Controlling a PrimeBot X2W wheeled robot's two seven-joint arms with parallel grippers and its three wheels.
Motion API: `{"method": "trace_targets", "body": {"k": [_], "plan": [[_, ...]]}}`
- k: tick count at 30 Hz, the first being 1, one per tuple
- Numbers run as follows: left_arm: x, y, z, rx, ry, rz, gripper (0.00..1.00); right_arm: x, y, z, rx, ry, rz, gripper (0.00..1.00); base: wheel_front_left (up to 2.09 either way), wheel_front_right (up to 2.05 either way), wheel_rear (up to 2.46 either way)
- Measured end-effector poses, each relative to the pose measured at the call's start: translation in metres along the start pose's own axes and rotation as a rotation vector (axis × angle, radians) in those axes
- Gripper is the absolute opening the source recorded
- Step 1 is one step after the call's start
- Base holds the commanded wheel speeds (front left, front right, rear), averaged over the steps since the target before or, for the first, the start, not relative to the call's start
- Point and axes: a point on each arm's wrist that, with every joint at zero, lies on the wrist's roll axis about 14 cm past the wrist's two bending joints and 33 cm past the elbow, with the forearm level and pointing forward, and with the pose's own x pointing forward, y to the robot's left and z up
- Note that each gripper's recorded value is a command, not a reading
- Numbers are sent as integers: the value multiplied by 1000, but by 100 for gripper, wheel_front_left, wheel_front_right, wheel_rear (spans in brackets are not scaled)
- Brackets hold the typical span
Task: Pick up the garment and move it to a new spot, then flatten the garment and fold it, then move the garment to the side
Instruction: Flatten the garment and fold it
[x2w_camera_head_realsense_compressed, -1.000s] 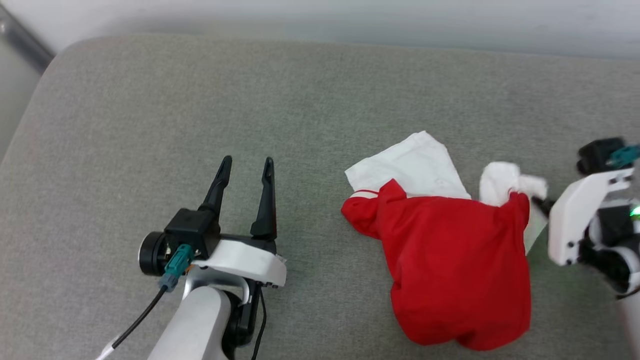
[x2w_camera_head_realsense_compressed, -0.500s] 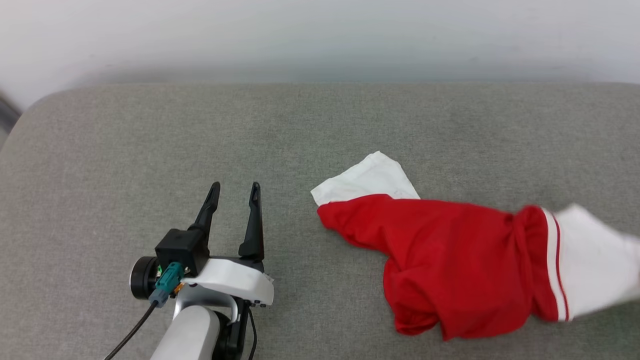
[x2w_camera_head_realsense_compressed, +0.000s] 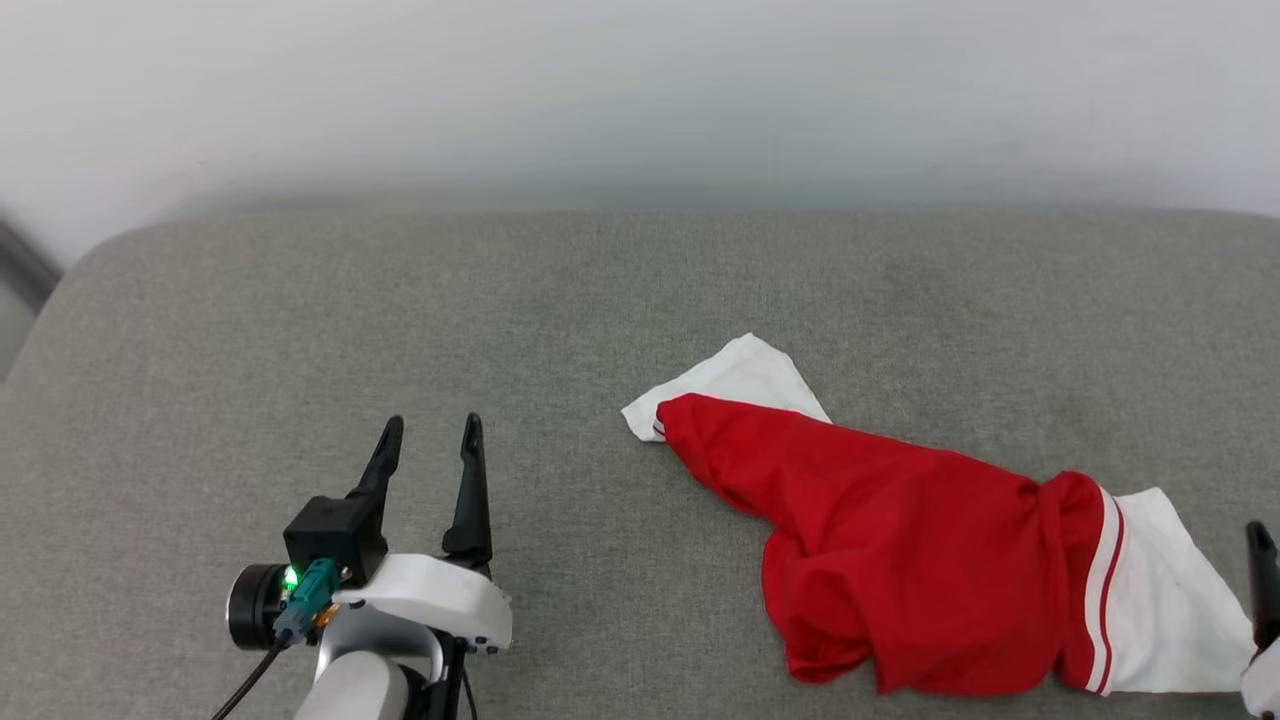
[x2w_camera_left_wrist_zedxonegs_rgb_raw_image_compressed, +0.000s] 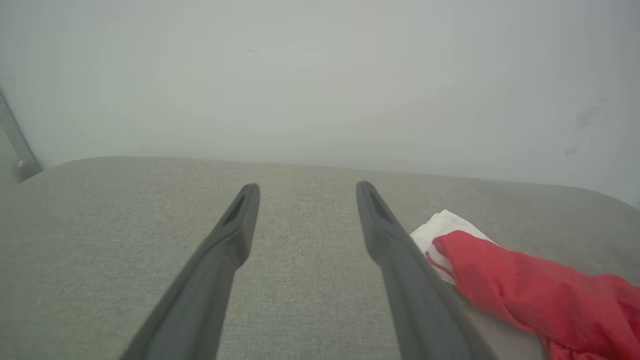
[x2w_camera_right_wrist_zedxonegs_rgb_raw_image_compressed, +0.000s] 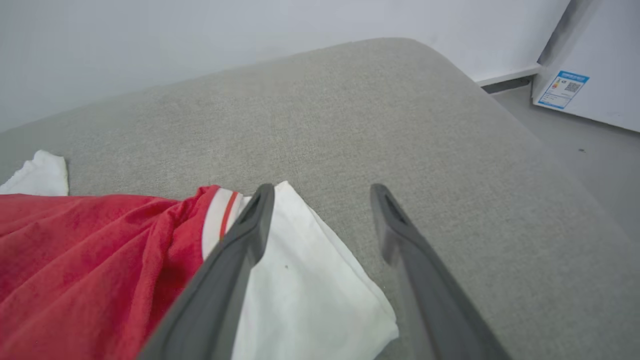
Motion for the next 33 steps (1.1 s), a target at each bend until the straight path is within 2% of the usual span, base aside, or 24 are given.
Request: {"method": "trace_targets", "body": {"k": [6, 10, 14, 20, 24, 28, 33], "plan": [[-14, 5, 4, 13, 10, 13, 100, -15, 42, 39, -73, -227, 107, 100, 0, 0, 0], [-24, 8, 3, 21, 24, 16, 100, -34, 78, 50, -99, -312, 199, 100, 0, 0, 0], [-30, 9, 2, 25, 37, 21, 100, -51, 104, 56, -107, -352, 267, 100, 0, 0, 0], [-32, 6, 0, 30, 56, 13, 100, -67, 130, 50, -126, -341, 338, 100, 0, 0, 0], [-7, -19, 12, 36, 39, -66, 100, -71, 140, 50, -117, -338, 358, 100, 0, 0, 0], [21, -57, 16, 52, 75, -207, 100, -67, 141, 50, -111, -328, 354, 100, 0, 0, 0], [48, -102, -4, 109, 230, -388, 100, -62, 132, 48, -104, -313, 322, 100, 0, 0, 0]]}}
